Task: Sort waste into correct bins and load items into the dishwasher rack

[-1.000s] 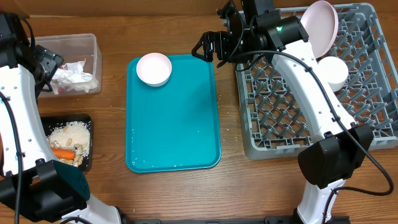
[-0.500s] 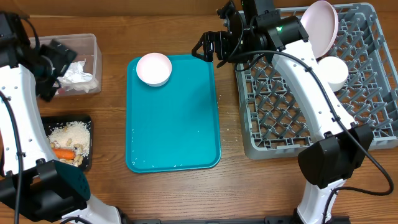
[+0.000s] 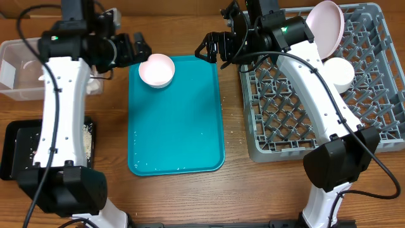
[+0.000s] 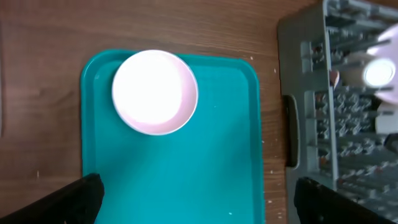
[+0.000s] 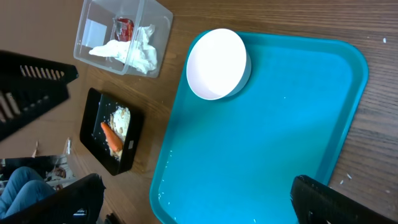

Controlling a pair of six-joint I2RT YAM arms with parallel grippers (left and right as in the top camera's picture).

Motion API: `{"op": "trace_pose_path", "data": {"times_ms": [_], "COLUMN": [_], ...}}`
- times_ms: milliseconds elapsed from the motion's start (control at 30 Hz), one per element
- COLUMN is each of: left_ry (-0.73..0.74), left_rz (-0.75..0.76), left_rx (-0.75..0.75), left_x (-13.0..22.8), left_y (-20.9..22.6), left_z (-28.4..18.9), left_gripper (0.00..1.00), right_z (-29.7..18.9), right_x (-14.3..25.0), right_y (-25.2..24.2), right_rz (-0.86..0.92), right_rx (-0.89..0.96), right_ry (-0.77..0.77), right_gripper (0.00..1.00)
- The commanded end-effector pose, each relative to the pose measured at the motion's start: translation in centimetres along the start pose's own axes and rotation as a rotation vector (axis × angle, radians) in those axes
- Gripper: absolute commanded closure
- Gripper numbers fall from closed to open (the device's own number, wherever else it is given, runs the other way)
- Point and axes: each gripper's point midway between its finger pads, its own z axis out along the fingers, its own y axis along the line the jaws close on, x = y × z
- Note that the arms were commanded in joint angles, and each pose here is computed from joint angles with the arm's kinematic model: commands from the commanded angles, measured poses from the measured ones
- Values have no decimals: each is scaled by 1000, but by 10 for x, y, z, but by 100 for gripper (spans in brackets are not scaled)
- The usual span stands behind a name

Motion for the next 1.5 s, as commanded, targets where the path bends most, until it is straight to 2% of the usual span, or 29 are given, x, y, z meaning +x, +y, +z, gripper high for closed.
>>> {"op": "trace_pose_path", "data": {"times_ms": [0, 133, 333, 800, 1233, 1300, 1367, 1400, 1467], "left_ry": [15, 23, 108, 317, 418, 427, 432, 439, 456], "left_rz": [159, 218, 323, 285, 269, 268, 263, 259, 251], "left_rx": [-144, -277, -274, -308, -309, -305, -291, -276, -257], "left_x": [1, 2, 15, 58, 85, 87, 89, 91, 95], "left_y": [1, 4, 0, 39, 54, 54, 52, 49, 47], "left_z": [24, 48, 88, 168, 202, 203, 204, 204, 203], "left_gripper": [0, 0, 0, 11, 14, 17, 26, 34, 39], "right_z": [-19, -19, -19, -19, -19, -19, -19, -19, -19], "right_x": [-10, -10, -10, -10, -10, -10, -10, -10, -10], "right_y": [15, 15, 15, 15, 15, 15, 15, 15, 15], "right_rz": [-30, -30, -30, -30, -30, -30, -30, -30, -30], "right_rx": [-20, -20, -20, -20, -20, -20, -20, -20, -20], "right_ry": [-49, -49, -49, -49, -49, -49, -49, -49, -49], "right_gripper": [0, 0, 0, 0, 0, 0, 0, 0, 0]}}
